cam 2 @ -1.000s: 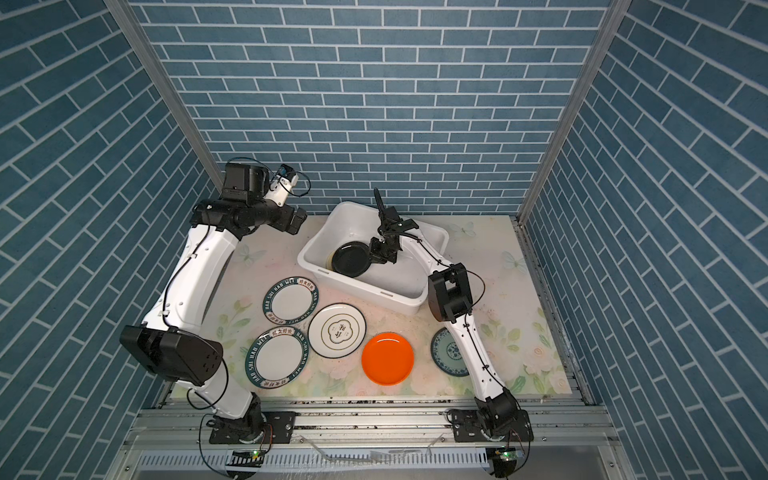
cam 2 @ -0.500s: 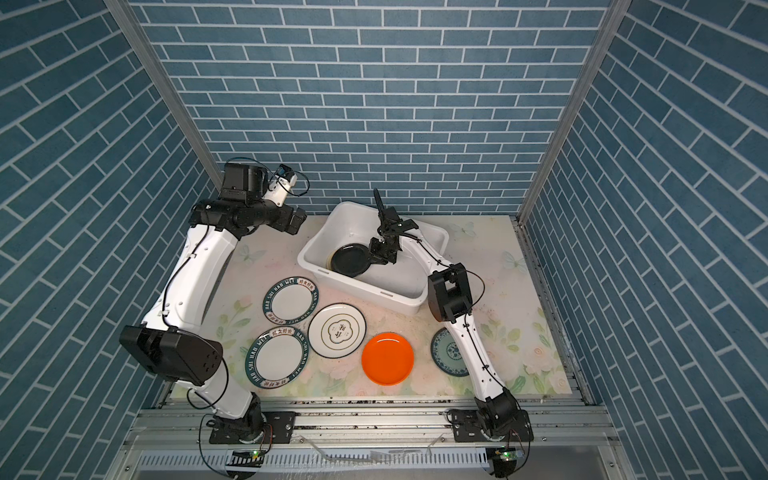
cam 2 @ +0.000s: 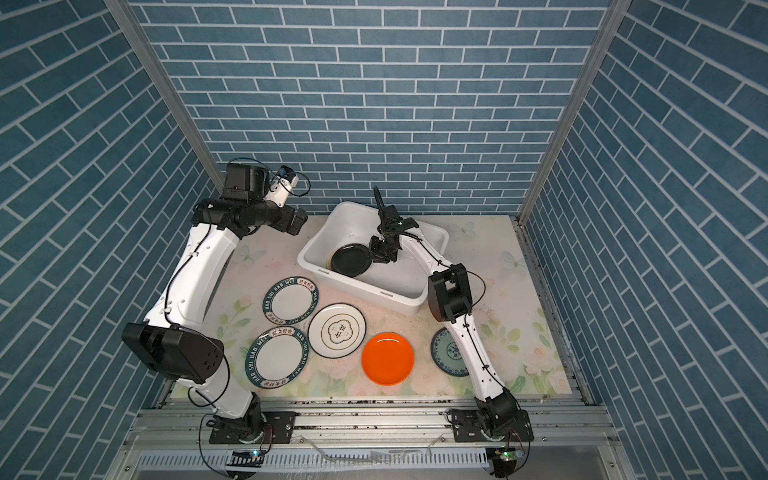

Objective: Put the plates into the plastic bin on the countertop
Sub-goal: 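Lower the black plate onto the cream plate inside the bin, then open the right gripper and raise it out of the bin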

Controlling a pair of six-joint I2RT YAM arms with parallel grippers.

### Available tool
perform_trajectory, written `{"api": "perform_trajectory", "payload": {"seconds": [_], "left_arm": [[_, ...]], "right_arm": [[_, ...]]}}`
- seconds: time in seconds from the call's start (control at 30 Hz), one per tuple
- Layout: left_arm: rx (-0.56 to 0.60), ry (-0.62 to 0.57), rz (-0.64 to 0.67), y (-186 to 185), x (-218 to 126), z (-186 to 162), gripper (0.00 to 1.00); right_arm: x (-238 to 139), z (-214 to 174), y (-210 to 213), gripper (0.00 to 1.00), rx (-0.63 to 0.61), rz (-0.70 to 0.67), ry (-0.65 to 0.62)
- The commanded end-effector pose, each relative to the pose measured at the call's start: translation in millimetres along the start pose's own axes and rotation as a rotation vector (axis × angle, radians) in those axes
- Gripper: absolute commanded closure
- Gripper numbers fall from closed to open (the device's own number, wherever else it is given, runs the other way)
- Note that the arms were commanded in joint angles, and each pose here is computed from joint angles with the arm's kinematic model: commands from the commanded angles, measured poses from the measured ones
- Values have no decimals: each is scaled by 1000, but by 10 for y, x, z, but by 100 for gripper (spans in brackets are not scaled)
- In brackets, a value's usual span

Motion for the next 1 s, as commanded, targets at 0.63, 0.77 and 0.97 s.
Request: {"api": "perform_trajectory", "payload": {"seconds": [0.63,0.77,0.97], "left_arm": [[-20,12,-8,16,17,25,0],[-20,9,-6,19,12,34,0],[-11,9,2,27,11,38,0]], "right_arm": [[58,4,17,99,13,45,10],[55,11,14,96,15,41,5],[-74,82,45,87,-13,17,-35]]}}
Point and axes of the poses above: each gripper's point midway between its finger pads, its own x axis out along the fingers, its own y axis along the line the jaws close on, z = x × y, the point moved 7 cm from there along -x, back along the fingers, and after that the axes turned 15 degrees about -x, right-handed, at the moved point
